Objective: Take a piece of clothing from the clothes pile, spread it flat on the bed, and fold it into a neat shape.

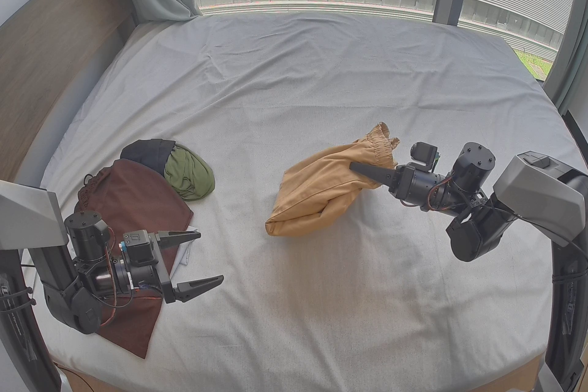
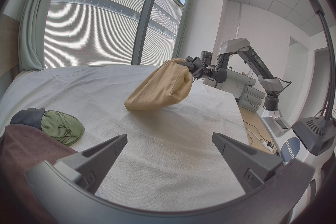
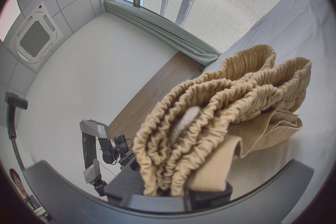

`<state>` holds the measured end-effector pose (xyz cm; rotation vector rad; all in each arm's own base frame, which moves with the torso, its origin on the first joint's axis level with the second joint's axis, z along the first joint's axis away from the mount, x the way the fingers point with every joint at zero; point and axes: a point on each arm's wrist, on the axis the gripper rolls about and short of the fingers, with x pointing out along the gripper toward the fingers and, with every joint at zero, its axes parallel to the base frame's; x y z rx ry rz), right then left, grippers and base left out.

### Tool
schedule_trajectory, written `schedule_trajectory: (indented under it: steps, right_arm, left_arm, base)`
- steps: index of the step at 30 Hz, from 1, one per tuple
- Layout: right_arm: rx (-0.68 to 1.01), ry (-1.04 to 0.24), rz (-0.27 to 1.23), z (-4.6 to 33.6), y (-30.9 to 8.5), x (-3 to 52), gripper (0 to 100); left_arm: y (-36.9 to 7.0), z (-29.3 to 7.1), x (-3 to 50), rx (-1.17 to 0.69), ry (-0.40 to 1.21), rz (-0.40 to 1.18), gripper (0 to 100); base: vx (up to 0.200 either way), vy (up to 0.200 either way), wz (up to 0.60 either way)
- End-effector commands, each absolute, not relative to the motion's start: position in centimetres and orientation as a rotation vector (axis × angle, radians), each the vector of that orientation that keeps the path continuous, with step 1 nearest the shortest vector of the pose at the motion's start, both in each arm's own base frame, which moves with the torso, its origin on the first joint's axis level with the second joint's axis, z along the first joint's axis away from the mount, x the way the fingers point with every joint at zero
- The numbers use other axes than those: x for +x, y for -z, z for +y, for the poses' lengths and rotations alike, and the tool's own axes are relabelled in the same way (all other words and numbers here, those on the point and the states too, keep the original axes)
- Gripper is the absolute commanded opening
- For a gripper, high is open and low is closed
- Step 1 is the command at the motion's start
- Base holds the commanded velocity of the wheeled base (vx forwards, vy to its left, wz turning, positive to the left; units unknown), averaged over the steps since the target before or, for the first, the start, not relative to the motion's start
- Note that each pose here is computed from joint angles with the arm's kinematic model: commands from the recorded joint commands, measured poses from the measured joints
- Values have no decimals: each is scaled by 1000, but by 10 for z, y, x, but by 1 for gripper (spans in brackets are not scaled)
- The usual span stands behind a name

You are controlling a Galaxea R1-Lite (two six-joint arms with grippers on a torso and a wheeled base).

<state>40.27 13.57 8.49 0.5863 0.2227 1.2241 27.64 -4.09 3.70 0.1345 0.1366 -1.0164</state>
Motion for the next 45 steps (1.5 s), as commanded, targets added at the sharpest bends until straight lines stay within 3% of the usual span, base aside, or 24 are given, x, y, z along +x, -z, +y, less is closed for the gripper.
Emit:
schedule_trajectory:
  steps: [1, 19, 33, 45]
  right_arm:
    - [595, -1242, 188, 138, -97, 409, 0]
    - [627, -1258, 172, 146, -83, 437, 0]
    - [652, -1275, 81, 140, -105, 460, 0]
    - [718, -1249, 151, 146, -48, 483, 0]
  left_arm:
    - [-37, -41, 277, 135, 1016, 137, 100]
    - [-36, -40, 276, 133, 1015, 141, 100]
    - [-35, -40, 275, 129, 1016, 150, 100]
    - [-35, -40, 272, 126, 1016, 156, 100]
  base:
    - [0, 0, 0]
    - [0, 0, 0]
    - [0, 0, 0]
    - [0, 0, 0]
